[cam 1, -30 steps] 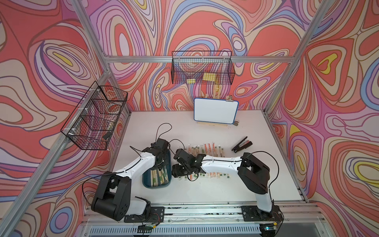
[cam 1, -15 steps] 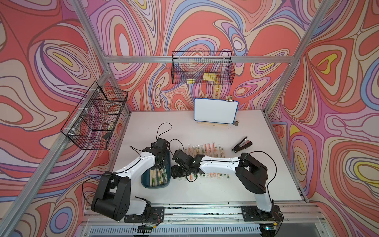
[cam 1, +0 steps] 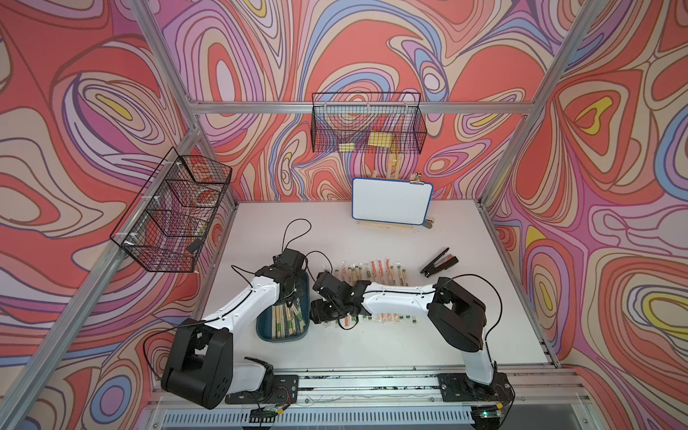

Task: Take the paired disposable chopsticks out of the storage box
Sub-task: Adjust the storage box at the center of the board, then pick up the paired disposable chopsticks from the storage box.

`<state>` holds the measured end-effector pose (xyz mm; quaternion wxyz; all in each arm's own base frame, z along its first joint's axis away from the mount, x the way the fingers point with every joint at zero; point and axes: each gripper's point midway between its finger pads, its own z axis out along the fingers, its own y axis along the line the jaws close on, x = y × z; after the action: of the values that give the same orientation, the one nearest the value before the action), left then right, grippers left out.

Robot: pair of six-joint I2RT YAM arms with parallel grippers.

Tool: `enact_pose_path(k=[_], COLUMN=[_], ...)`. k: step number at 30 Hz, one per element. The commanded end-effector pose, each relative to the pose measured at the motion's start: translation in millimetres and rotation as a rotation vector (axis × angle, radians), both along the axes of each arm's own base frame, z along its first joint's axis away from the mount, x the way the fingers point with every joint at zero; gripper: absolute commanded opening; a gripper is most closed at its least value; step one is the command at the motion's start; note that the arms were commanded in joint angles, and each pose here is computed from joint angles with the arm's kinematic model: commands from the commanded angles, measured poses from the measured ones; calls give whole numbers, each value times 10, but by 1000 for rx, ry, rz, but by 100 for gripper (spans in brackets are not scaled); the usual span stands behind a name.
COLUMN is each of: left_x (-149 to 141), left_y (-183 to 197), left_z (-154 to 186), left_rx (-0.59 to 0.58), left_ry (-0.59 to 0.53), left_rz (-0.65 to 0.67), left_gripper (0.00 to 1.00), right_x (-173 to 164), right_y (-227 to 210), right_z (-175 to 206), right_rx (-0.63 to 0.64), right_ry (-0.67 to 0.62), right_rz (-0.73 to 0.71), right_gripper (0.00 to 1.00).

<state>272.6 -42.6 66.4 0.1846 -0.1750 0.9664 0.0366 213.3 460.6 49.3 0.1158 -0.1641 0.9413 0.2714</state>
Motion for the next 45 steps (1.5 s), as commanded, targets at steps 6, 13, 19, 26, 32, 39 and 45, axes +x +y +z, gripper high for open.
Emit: enact_pose_path(k=[6, 13, 19, 26, 32, 39, 45], left_x=[6, 49, 89, 154, 168, 169, 186], left_y=[53, 65, 66, 33, 19, 33, 54], left_z=[-120, -246, -342, -419, -429, -259, -34], left_rx=[34, 44, 44, 36, 31, 28, 31], left_ry=[55, 76, 90, 99, 103, 68, 28], left_rz=[22, 36, 46, 44, 41, 48, 49], left_gripper=[31, 32, 30, 24, 9, 5, 3], right_x=[-10, -11, -13, -12, -14, -17, -13], right_y=[28, 22, 19, 21, 11, 19, 43], right_z=[-22, -34, -42, -49, -59, -68, -62], right_rx=[-11, -14, -17, -19, -23, -21, -15], right_ry=[-9, -8, -8, -8, -8, -6, -5], right_rz=[11, 11, 13, 14, 14, 17, 19], right_gripper=[61, 61, 61, 61, 61, 61, 61])
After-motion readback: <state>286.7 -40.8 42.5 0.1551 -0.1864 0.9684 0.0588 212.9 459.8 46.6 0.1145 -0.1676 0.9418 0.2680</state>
